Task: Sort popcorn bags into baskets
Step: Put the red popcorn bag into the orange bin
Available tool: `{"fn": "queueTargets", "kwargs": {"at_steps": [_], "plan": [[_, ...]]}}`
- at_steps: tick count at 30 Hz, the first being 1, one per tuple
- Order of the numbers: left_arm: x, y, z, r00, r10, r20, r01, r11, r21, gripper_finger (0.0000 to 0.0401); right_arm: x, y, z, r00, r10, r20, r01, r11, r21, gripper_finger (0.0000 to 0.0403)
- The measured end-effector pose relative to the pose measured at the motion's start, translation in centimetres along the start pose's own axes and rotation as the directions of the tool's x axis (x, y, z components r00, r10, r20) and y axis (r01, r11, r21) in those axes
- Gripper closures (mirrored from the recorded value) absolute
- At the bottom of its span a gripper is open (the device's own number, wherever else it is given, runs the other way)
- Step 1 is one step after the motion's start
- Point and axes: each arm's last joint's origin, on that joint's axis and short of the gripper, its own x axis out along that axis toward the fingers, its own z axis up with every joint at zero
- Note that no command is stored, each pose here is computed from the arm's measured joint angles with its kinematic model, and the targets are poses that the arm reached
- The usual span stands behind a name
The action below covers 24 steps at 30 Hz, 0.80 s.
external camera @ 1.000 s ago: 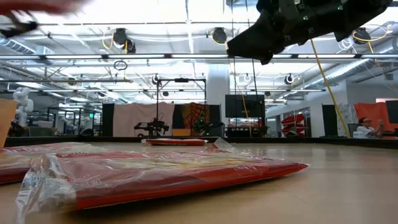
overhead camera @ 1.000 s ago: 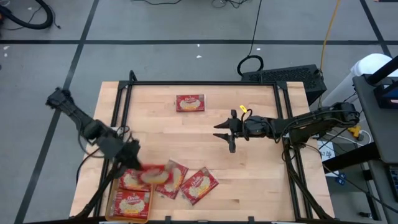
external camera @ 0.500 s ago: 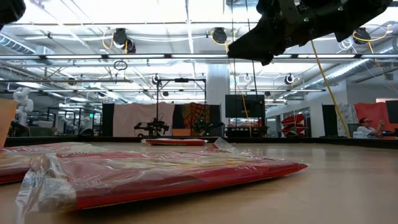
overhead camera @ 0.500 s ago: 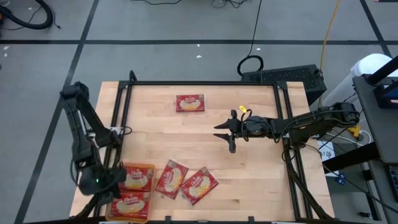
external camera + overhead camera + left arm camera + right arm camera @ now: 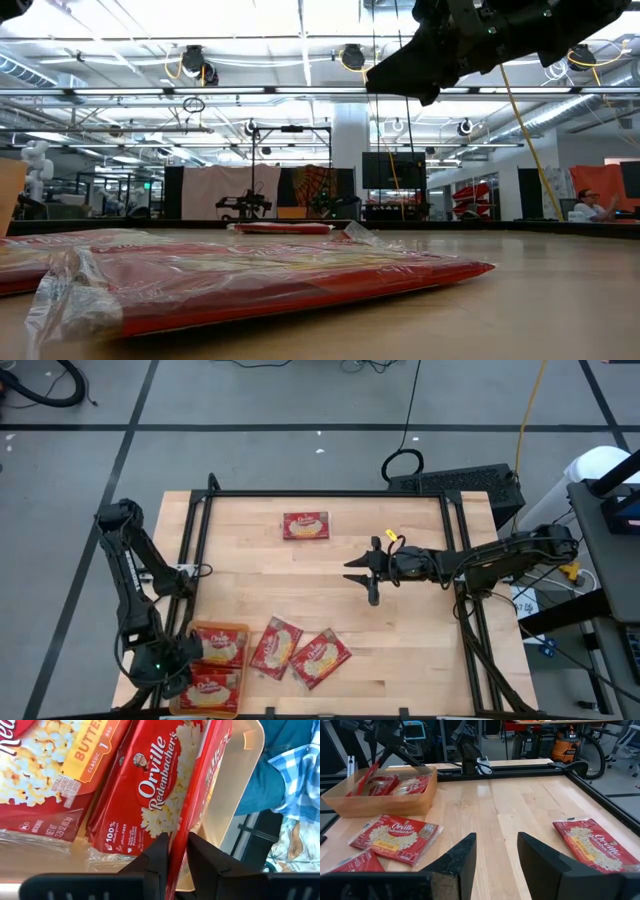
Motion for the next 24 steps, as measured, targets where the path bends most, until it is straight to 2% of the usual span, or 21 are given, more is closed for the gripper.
{"fn": "queueTargets", "kwargs": {"at_steps": [18, 21, 24], "plan": [[-1.1, 0.2, 1.7, 0.999, -0.011, 0.032, 0.01, 1.0, 0.028, 0.0328, 0.0, 0.0, 0.0, 1.0, 0.0, 0.001, 0.0, 1.0, -0.002, 0.0268], [-1.0, 0.1, 1.8, 0.999, -0.014, 0.036, 0.014, 1.0, 0.019, 0.0305, 0.0, 0.0, 0.0, 1.0, 0.0, 0.0, 0.0, 1.0, -0.004, 0.0268], [-0.9, 0.1, 2.0, 0.998, -0.008, 0.062, 0.005, 0.999, 0.043, 0.0255, 0.0, 0.0, 0.0, 1.0, 0.0, 0.001, 0.0, 1.0, -0.022, 0.0268]]}}
